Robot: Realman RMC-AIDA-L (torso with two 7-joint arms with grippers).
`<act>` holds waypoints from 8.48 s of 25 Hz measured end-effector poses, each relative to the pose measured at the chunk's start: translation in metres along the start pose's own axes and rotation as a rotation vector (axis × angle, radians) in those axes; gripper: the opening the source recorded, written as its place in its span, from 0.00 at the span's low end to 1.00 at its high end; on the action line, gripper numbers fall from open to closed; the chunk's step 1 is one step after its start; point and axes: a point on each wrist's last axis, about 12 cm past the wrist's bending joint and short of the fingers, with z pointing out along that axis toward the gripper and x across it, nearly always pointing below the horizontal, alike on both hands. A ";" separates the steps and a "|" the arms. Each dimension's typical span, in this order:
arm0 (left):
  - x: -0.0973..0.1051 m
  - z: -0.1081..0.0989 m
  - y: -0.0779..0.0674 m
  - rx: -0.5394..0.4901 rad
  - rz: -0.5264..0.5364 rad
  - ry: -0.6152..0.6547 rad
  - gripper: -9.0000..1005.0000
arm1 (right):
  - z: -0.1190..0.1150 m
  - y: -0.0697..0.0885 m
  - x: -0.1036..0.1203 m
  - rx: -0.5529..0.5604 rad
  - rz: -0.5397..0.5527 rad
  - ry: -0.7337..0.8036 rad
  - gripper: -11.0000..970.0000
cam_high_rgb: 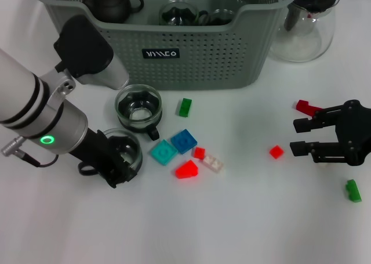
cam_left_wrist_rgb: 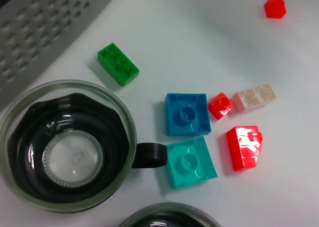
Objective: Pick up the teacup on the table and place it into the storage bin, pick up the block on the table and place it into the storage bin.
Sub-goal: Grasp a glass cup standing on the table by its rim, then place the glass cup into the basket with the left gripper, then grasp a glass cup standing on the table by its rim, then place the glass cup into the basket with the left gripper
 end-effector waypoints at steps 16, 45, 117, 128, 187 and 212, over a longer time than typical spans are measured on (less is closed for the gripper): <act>0.024 -0.068 0.026 0.583 0.084 -0.632 0.06 | 0.001 0.000 0.003 -0.009 0.001 -0.003 0.54; -0.185 -0.039 0.087 -0.295 -0.094 -0.326 0.05 | -0.004 0.005 0.017 -0.031 -0.004 -0.119 0.54; 0.014 0.008 0.058 -0.022 0.349 -0.476 0.49 | -0.017 0.008 0.028 -0.009 0.025 -0.221 0.54; 0.027 0.007 0.057 0.015 0.279 -0.327 0.49 | -0.017 0.008 0.027 -0.009 0.023 -0.220 0.54; -0.134 -0.160 0.083 0.114 -0.026 -0.928 0.06 | -0.015 0.010 0.032 -0.021 0.041 -0.223 0.54; -0.180 -0.024 0.090 -0.319 -0.058 -0.522 0.07 | -0.010 0.011 0.038 -0.017 0.074 -0.241 0.54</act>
